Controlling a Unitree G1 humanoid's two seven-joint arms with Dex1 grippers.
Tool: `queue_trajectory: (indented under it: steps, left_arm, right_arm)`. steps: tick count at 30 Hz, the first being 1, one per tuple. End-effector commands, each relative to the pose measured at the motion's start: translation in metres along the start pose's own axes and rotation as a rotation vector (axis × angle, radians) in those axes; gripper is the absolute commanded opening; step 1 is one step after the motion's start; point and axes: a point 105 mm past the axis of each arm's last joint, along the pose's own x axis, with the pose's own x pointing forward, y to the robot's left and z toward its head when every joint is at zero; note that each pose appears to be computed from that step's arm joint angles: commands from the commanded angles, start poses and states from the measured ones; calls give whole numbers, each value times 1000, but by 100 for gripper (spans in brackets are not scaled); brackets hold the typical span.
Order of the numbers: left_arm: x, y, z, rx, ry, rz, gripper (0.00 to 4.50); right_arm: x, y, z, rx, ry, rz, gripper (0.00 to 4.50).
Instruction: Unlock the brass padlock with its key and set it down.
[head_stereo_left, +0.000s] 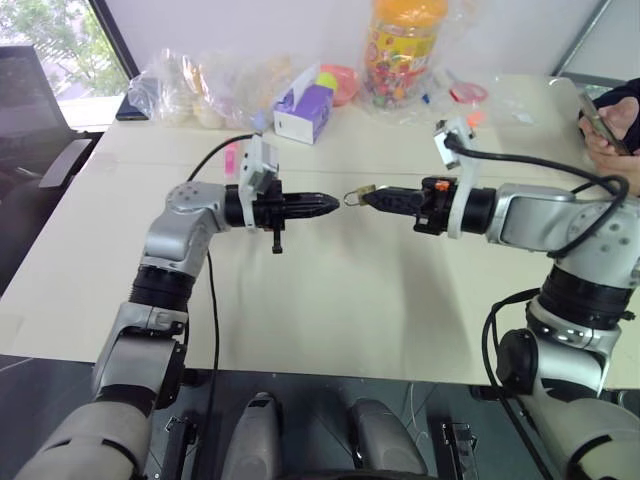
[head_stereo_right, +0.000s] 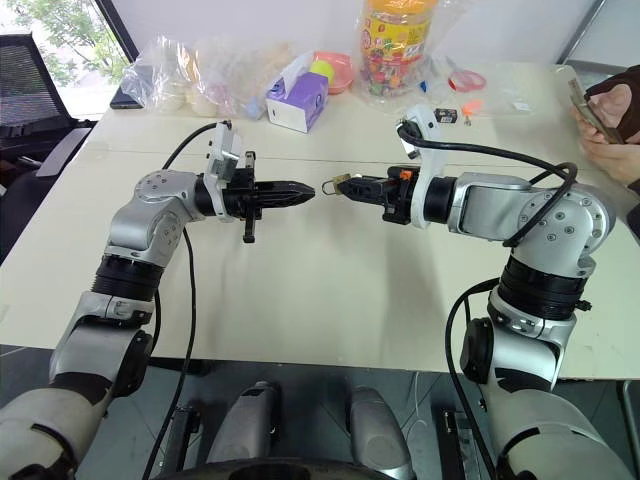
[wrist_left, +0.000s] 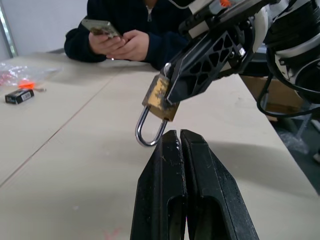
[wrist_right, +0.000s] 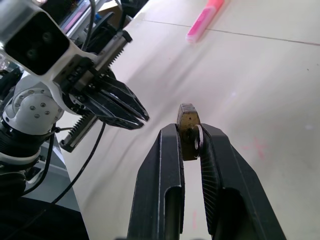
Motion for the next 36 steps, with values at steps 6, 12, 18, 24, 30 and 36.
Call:
queue_trajectory:
  steps: [6,12,18,24,30,36]
  left_arm:
    - [9,10,6,9,-51,40,5]
    - [16,20,9,-16,-98,87,5]
    - [16,25,19,-66,-155,100,5]
    - [11,25,16,-63,-122,101,5]
    - [-5,32,-1,-11,-39,178,5]
    - [-25,44,-7,59,12,277,5]
  right_arm:
    - [-3,22,15,-47,-52,86,0]
    - [-3,31,12,-51,-55,122,0]
    - [-4,31,8,-46,-45,117,0]
    - [-4,24,0,-48,-19,68,0]
    - [-3,-7,-16,95,-14,-18,0]
    - [4,-40,-35,284,-45,-80,0]
